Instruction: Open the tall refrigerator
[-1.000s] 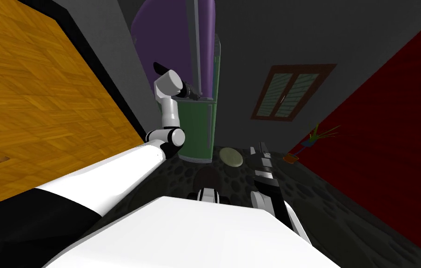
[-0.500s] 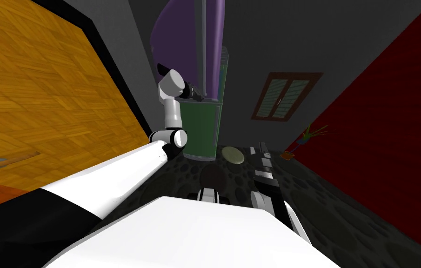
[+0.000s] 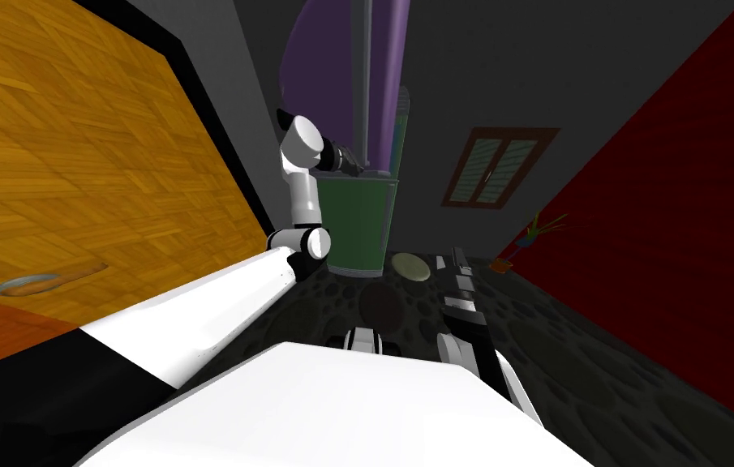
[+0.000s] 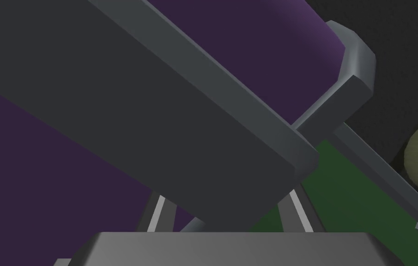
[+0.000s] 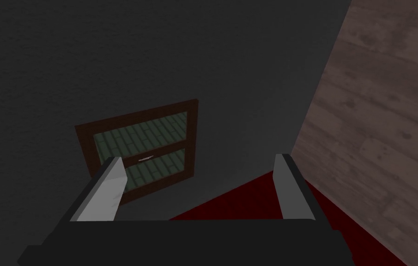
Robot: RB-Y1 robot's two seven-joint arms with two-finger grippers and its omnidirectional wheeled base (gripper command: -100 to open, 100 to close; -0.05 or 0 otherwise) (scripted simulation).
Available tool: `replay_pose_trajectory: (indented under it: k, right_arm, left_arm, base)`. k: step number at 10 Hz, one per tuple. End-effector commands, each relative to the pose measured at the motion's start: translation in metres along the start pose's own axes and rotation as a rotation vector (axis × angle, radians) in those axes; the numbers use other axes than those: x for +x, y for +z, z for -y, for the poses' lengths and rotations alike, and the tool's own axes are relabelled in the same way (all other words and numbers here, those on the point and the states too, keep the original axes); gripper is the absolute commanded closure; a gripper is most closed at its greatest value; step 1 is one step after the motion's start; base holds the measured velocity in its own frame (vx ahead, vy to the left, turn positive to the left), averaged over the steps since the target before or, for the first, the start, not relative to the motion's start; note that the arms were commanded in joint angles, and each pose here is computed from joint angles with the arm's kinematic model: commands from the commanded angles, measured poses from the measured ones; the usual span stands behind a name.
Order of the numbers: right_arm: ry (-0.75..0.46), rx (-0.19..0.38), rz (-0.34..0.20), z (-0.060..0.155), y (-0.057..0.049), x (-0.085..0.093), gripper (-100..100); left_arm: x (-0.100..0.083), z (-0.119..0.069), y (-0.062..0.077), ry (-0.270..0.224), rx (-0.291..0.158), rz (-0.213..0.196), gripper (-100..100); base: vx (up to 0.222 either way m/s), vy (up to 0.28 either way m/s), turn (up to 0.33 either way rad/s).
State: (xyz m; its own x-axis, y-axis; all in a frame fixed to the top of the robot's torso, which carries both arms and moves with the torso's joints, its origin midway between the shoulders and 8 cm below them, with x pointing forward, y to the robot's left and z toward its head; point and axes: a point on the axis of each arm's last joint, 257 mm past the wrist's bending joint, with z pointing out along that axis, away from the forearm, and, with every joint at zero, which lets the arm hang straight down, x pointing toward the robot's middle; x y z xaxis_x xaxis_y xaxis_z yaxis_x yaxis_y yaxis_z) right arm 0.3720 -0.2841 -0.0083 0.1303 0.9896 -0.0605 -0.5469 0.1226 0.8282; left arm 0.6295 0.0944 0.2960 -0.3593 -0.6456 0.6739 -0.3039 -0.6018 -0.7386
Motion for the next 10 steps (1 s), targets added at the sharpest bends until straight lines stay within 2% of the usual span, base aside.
replay_pose_trajectory:
  k: [1, 3, 4, 5, 6, 8, 9, 10]
  right_arm:
    - [0.0, 0.0, 0.0, 0.0, 0.0, 0.0, 0]
    - [0.0, 0.0, 0.0, 0.0, 0.0, 0.0, 0]
    - [0.0, 0.0, 0.0, 0.0, 0.0, 0.0, 0]
    - [0.0, 0.0, 0.0, 0.0, 0.0, 0.0, 0]
    - [0.0, 0.0, 0.0, 0.0, 0.0, 0.0, 0]
    - [0.0, 0.0, 0.0, 0.0, 0.0, 0.0, 0]
    - [0.0, 0.0, 0.0, 0.0, 0.0, 0.0, 0]
    - [0.0, 0.0, 0.0, 0.0, 0.0, 0.0, 0]
  left_arm:
    - [0.022, 0.001, -0.007, 0.007, -0.006, -0.053, 100]
    - [0.043, -0.013, -0.011, 0.011, -0.046, -0.112, 100]
    - [0.043, -0.013, -0.011, 0.011, -0.046, -0.112, 100]
    - [0.054, -0.02, -0.013, 0.014, -0.065, -0.141, 100]
    - [0.04, -0.025, -0.008, 0.005, -0.077, -0.11, 100]
    - [0.058, -0.041, -0.017, -0.005, -0.135, -0.168, 100]
    - [0.058, -0.041, -0.017, -0.005, -0.135, -0.168, 100]
    - [0.068, -0.046, -0.022, -0.008, -0.158, -0.199, 100]
  base:
    - [-0.118, 0.239, -0.033]
    - [-0.156, 0.206, -0.023]
    - [-0.118, 0.23, -0.012]
    - [-0.092, 0.26, -0.031]
    - [-0.045, 0.123, -0.023]
    - [-0.028, 0.221, -0.002]
    - [-0.027, 0.256, -0.053]
    - [-0.035, 0.252, -0.022]
